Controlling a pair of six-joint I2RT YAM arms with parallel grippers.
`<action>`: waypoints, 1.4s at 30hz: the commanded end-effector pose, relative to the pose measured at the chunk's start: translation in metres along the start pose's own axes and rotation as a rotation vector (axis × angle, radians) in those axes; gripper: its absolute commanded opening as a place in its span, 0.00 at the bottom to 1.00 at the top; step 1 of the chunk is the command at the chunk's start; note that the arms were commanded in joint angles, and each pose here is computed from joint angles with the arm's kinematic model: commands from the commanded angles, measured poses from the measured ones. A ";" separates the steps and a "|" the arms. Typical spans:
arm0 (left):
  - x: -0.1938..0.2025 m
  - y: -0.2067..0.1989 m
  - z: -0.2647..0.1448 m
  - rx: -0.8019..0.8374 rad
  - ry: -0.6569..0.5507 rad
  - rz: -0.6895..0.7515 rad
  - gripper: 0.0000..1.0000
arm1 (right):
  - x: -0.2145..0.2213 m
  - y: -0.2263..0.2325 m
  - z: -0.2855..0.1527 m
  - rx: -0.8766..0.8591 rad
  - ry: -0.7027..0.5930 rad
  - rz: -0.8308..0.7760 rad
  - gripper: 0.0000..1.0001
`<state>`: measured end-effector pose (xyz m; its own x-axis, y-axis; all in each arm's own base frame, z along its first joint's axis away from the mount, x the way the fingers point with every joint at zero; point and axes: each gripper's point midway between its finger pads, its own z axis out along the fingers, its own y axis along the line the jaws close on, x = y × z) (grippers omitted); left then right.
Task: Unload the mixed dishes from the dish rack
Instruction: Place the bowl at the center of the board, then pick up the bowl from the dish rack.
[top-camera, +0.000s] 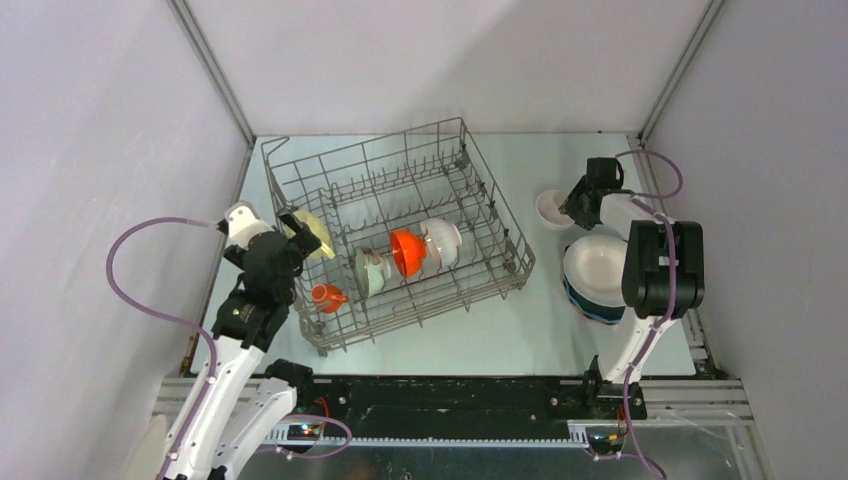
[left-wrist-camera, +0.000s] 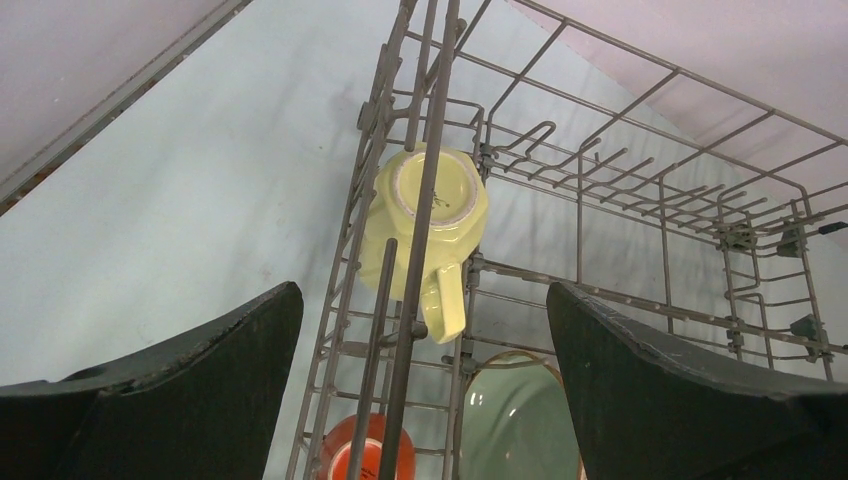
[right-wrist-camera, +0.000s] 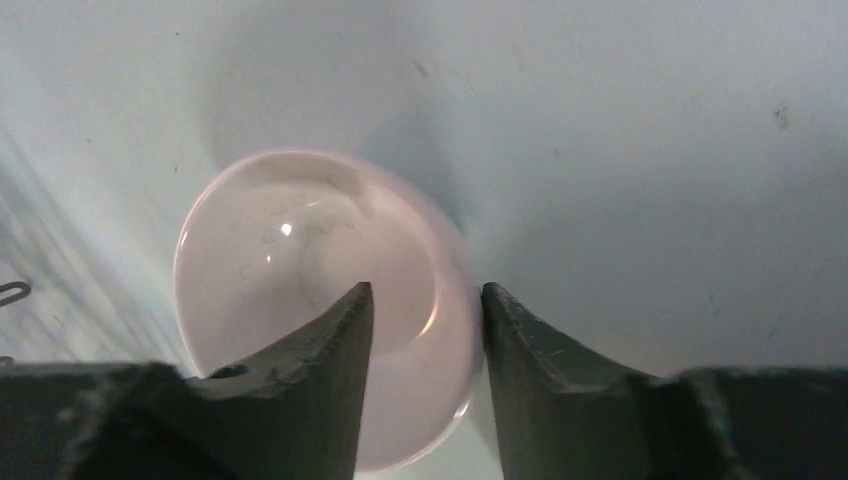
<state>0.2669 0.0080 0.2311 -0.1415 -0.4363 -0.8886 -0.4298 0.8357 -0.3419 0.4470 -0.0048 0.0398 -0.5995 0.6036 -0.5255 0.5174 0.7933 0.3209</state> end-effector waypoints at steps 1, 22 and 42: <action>-0.005 0.004 -0.004 -0.008 -0.022 -0.028 1.00 | -0.034 0.009 -0.013 0.007 -0.092 0.008 0.52; -0.007 0.005 -0.009 0.010 -0.039 -0.046 1.00 | -0.070 0.077 -0.181 -0.028 -0.496 -0.260 0.99; -0.006 0.003 -0.009 0.024 -0.035 -0.050 1.00 | 0.165 0.242 -0.245 -0.809 -0.191 -0.799 0.96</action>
<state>0.2577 0.0107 0.2353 -0.1100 -0.4503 -0.8861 -0.4219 0.8283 -0.3686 0.3285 0.2778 0.2452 -0.3732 -0.0243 -0.9274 -0.5094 0.8408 0.1829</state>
